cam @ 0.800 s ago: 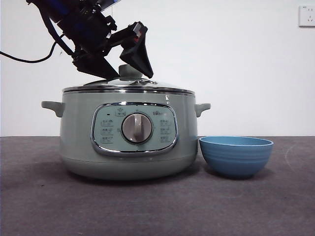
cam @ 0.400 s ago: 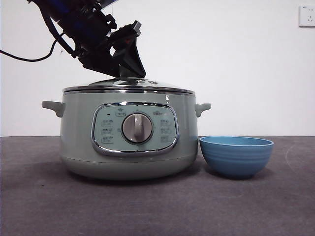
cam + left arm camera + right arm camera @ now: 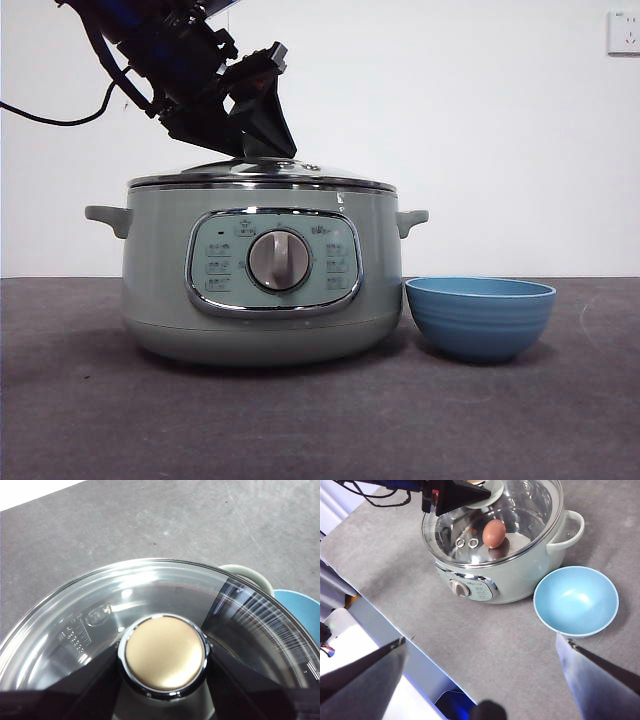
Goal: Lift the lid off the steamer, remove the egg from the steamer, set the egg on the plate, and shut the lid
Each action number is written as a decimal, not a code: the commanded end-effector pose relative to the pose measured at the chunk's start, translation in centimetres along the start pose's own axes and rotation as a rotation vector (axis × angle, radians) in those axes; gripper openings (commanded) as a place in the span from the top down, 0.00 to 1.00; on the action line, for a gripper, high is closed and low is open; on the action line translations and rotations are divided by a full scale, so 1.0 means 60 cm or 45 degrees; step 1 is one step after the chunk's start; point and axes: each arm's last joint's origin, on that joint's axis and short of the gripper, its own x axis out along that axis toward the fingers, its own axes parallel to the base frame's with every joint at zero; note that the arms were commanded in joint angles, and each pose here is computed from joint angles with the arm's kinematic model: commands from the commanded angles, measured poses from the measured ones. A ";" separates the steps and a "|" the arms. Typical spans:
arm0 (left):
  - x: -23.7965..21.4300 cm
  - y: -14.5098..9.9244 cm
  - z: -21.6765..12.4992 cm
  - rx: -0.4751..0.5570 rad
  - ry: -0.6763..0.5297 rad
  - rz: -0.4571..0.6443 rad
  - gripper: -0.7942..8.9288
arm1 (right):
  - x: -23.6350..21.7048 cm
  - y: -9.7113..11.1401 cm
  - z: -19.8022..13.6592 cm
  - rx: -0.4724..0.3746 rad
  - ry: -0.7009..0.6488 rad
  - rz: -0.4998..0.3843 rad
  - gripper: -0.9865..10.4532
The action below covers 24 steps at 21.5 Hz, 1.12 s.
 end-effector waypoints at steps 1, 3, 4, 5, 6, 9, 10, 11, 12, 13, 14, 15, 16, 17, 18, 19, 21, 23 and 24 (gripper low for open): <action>-0.010 -0.003 0.011 0.008 -0.070 -0.007 0.93 | -0.001 0.001 0.000 -0.015 -0.003 -0.003 0.47; -0.013 -0.003 0.014 0.010 -0.082 -0.006 0.93 | -0.001 0.001 0.000 -0.015 -0.003 -0.003 0.47; -0.015 -0.004 0.015 0.011 -0.090 -0.006 0.93 | 0.000 0.000 0.000 -0.015 -0.003 -0.003 0.47; -0.018 -0.004 0.017 0.012 -0.097 -0.005 0.93 | 0.000 0.000 0.000 -0.015 -0.003 -0.003 0.47; -0.021 -0.004 0.018 0.013 -0.104 -0.005 0.93 | -0.001 0.001 0.000 -0.015 -0.003 -0.002 0.47; -0.032 -0.005 0.026 0.018 -0.136 -0.001 0.93 | -0.001 0.001 0.000 -0.015 -0.003 -0.002 0.47; -0.037 -0.006 0.028 0.019 -0.147 -0.001 0.93 | 0.000 0.000 0.000 -0.014 -0.003 -0.002 0.47; -0.042 -0.006 0.031 0.018 -0.157 0.000 0.93 | -0.001 0.001 0.000 -0.015 -0.003 -0.002 0.47; -0.049 -0.007 0.034 0.019 -0.169 0.001 0.93 | 0.000 0.000 0.000 -0.014 -0.003 -0.002 0.47; -0.060 -0.009 0.039 0.021 -0.191 0.002 0.93 | -0.001 0.001 0.000 -0.015 -0.004 -0.002 0.47; -0.073 -0.010 0.045 0.016 -0.219 0.005 0.93 | 0.000 0.000 0.000 -0.015 -0.004 -0.003 0.47; -0.090 -0.012 0.052 0.002 -0.256 0.006 0.93 | 0.001 0.000 0.001 -0.015 -0.004 -0.002 0.47; -0.113 -0.015 0.061 -0.005 -0.300 0.011 0.93 | 0.003 -0.002 0.003 -0.016 -0.007 -0.003 0.47; -0.135 -0.017 0.067 -0.007 -0.335 0.015 0.93 | 0.005 -0.003 0.006 -0.019 -0.015 -0.003 0.47; -0.163 -0.021 0.073 -0.001 -0.374 0.019 0.93 | 0.008 -0.006 0.011 -0.022 -0.032 -0.005 0.47; -0.186 -0.025 0.076 0.004 -0.401 0.021 0.93 | 0.012 -0.008 0.015 -0.024 -0.051 -0.008 0.47; -0.235 -0.032 0.076 0.008 -0.428 0.025 0.93 | 0.022 -0.016 0.028 -0.020 -0.090 -0.010 0.47; -0.276 -0.038 0.070 0.000 -0.423 0.061 0.93 | 0.036 -0.026 0.039 0.004 -0.110 -0.011 0.47; -0.298 -0.040 0.064 -0.006 -0.417 0.100 0.93 | 0.046 -0.032 0.045 0.006 -0.112 -0.006 0.47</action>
